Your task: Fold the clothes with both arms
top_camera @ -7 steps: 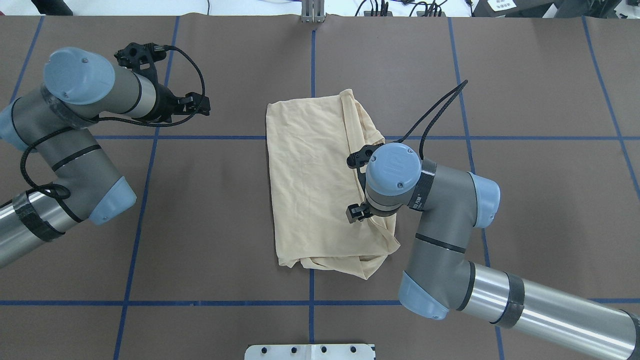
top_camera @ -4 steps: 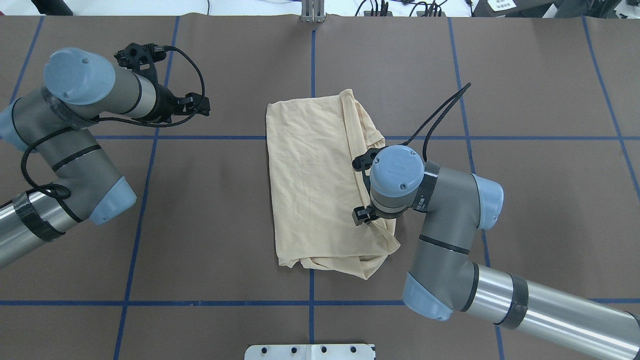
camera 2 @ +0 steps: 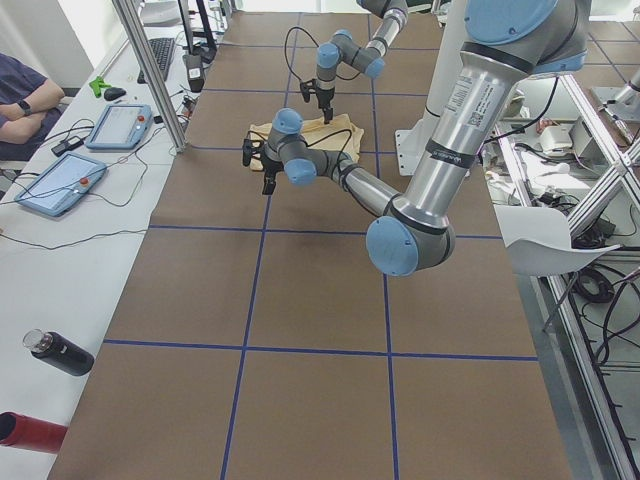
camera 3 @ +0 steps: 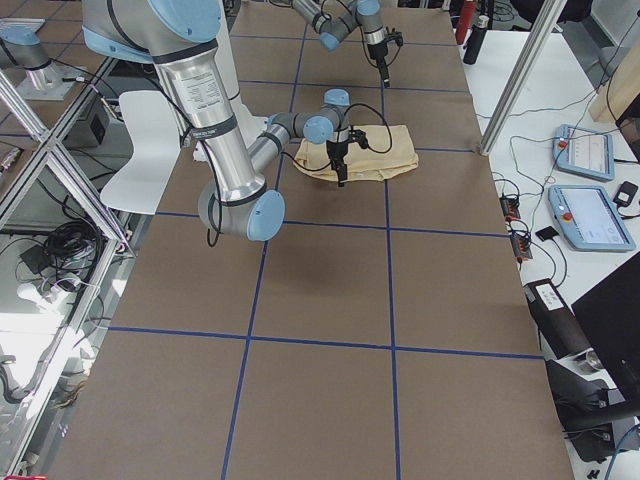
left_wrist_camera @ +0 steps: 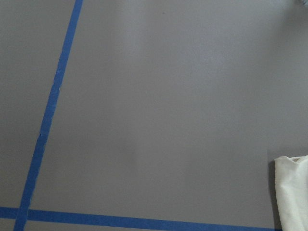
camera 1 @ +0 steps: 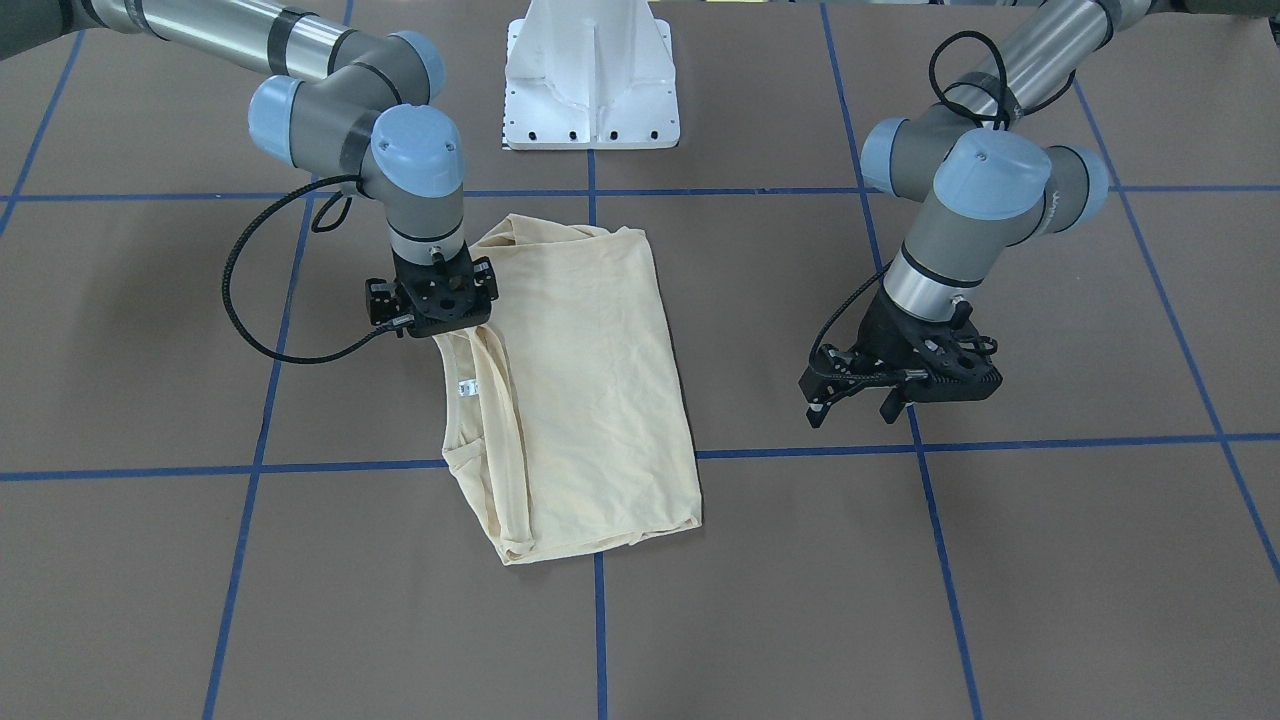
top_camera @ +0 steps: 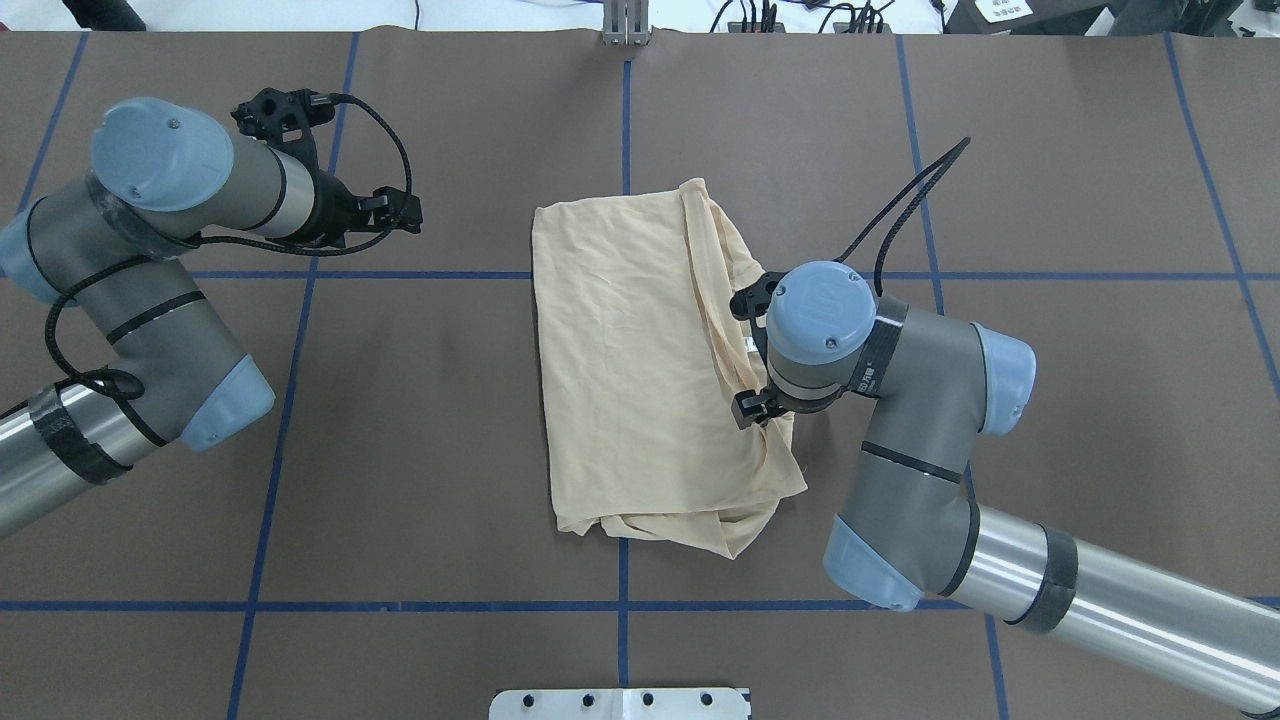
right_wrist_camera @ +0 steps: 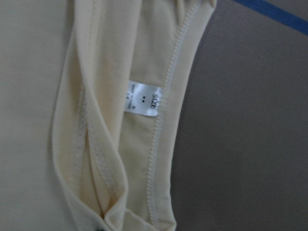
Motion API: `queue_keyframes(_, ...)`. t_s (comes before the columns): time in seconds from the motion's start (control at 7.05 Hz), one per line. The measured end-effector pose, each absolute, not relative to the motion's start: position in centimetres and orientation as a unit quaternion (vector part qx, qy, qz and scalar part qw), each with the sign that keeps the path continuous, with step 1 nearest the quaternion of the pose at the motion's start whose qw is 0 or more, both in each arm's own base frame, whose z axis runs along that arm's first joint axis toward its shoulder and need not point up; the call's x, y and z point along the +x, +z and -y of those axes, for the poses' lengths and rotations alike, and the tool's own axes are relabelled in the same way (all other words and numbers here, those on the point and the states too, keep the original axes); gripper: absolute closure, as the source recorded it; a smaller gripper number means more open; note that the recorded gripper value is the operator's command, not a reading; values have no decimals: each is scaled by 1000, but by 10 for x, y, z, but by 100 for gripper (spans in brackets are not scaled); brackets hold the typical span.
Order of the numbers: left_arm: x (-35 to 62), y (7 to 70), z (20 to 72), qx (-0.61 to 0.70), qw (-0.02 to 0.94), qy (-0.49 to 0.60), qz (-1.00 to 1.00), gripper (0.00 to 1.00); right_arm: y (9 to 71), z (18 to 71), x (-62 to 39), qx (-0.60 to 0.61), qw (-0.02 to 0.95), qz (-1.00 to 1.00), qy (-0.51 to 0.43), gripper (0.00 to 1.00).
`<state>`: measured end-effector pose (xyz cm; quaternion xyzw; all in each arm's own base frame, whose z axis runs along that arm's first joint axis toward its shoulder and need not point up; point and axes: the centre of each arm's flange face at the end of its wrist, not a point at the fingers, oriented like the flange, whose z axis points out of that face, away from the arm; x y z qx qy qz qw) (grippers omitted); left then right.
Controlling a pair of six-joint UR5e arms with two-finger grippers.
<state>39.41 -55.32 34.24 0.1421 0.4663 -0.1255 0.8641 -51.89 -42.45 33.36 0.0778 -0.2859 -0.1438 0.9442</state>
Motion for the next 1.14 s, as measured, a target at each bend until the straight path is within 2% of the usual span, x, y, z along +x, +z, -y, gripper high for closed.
queue_keyframes(0.43, 398, 339, 552, 141, 863, -124, -469, 0, 358, 438, -478, 85, 946, 270, -158, 0)
queue_keyframes(0.85, 399, 340, 552, 141, 864, -123, -468, 0, 312, 456, -472, 118, 933, 301, -157, 2)
queue_keyframes(1.14, 399, 342, 552, 141, 864, -121, -467, 0, 293, 475, -494, 151, 918, 333, -154, 23)
